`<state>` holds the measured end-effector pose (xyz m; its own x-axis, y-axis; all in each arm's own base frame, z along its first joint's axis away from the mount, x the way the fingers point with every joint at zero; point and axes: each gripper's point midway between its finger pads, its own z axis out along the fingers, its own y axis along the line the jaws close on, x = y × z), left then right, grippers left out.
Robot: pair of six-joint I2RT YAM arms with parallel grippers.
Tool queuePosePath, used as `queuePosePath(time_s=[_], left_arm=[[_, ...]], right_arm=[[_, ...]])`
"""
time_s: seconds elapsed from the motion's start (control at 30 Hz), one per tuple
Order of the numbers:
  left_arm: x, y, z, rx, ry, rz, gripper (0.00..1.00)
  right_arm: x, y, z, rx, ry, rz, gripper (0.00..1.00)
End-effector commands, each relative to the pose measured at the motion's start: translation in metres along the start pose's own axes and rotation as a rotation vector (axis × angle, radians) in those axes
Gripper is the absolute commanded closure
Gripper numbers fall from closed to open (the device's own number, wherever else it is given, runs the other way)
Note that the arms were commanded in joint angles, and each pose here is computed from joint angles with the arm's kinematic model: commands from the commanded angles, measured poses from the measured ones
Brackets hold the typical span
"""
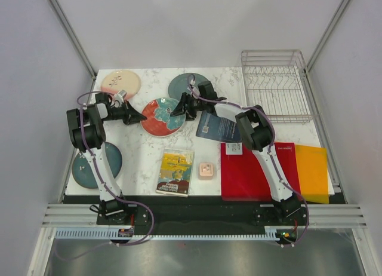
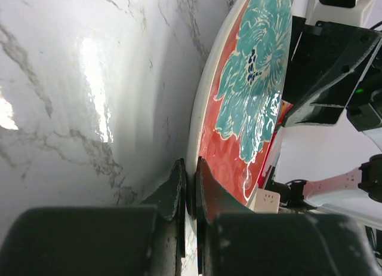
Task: Load the plates into the dish rack
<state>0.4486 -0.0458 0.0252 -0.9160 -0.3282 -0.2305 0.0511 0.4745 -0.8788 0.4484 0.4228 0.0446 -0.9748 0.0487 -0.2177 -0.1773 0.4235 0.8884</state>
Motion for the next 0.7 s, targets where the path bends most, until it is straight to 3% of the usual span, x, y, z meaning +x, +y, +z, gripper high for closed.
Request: queuePosePath(time_s=[0.0, 0.13, 0.17, 0.23, 0.3, 0.43, 0.47, 0.6, 0.67], left_arm=[[0.022, -0.049, 0.017, 0.219, 0.112, -0.013, 0.98], [0.021, -0.046, 0.017, 0.184, 0.104, -0.012, 0.96], [0.02, -0.046, 0.016, 0.171, 0.098, -0.01, 0.92], [0.017, -0.043, 0.014, 0.127, 0.084, -0.006, 0.77], [0.016, -0.043, 0.01, 0.097, 0.074, 0.007, 0.62], [0.009, -0.042, 0.0, 0.011, 0.047, 0.071, 0.46], [0.005, -0.043, -0.005, -0.012, 0.033, 0.089, 0.33], [-0.021, -0.073, -0.036, -0.129, -0.067, 0.243, 0.27], [-0.036, -0.088, -0.052, -0.158, -0.122, 0.289, 0.26]], right_arm=[[0.032, 0.004, 0.026, -0.051, 0.066, -0.018, 0.42], [0.032, 0.009, 0.025, -0.059, 0.065, -0.033, 0.57], [0.032, 0.01, 0.024, -0.059, 0.063, -0.034, 0.6], [0.029, 0.019, 0.018, -0.071, 0.06, -0.05, 0.77], [0.024, 0.029, 0.009, -0.075, 0.05, -0.077, 0.99], [0.014, 0.044, -0.013, -0.062, 0.047, -0.134, 1.0], [0.008, 0.06, -0.021, -0.076, 0.034, -0.201, 1.0], [-0.01, 0.086, -0.058, -0.038, 0.003, -0.327, 1.0], [-0.036, 0.101, -0.086, -0.005, -0.075, -0.386, 1.0]])
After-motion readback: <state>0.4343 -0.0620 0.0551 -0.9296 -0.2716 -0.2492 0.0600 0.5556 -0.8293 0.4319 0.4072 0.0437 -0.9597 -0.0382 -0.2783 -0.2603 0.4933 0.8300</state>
